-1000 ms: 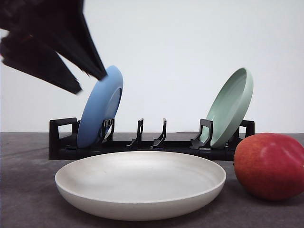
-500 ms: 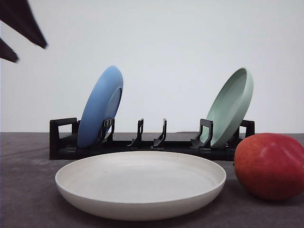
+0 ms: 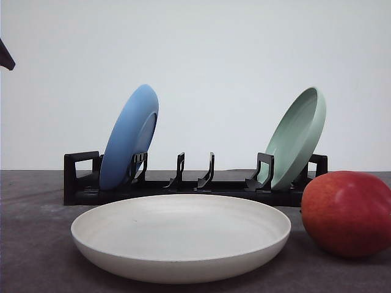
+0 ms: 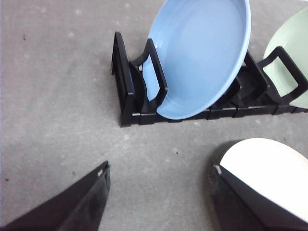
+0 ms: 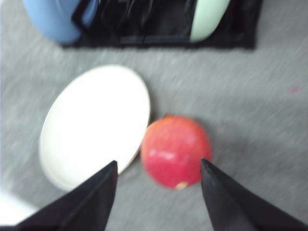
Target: Place pomegranate in white plate
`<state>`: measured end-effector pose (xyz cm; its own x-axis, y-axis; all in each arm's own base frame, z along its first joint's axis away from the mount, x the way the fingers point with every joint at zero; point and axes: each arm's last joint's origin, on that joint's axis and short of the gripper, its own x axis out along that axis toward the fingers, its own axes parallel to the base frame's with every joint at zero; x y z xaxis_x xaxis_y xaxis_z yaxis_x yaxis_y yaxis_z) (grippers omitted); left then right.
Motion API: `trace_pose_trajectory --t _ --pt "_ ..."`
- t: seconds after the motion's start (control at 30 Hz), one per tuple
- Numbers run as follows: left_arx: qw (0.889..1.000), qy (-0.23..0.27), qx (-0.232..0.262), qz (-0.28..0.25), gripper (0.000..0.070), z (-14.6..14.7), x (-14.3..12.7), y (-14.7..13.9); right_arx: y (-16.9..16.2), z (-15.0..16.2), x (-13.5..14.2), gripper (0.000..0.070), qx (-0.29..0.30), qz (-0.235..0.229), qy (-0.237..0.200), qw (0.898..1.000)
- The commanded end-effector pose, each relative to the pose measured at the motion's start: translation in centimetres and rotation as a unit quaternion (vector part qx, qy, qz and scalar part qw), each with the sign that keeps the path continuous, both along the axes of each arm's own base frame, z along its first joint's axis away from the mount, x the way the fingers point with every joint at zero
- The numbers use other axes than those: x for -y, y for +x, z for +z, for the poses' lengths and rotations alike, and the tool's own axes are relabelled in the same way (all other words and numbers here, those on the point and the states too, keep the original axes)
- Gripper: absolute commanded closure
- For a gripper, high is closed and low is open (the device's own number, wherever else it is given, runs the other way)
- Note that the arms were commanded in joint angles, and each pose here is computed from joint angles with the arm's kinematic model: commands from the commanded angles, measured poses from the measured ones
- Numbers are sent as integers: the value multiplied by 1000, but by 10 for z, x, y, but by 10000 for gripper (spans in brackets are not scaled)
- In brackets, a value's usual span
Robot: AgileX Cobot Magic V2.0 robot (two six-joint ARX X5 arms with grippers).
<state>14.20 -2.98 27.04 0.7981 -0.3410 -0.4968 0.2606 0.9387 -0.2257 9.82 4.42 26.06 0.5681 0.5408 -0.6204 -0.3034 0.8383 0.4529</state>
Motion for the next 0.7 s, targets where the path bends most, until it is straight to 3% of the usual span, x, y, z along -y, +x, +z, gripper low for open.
trace_pose_trajectory --t 0.0,0.43,0.47,0.6,0.67 --pt "1000 -1 4 -1 311 2 0 1 6 6 -5 358 -15 2 -6 1000" --pt "1000 -1 4 -1 327 2 0 1 56 1 -63 342 -91 32 -163 982" --pt "1000 -1 4 -1 332 2 0 1 58 -2 -66 325 -95 34 -170 980" --pt "1000 -1 4 -1 365 2 0 1 68 -13 -76 105 -108 36 -186 976" --pt "1000 0 5 -2 364 2 0 1 72 -17 -79 69 -109 36 -187 976"
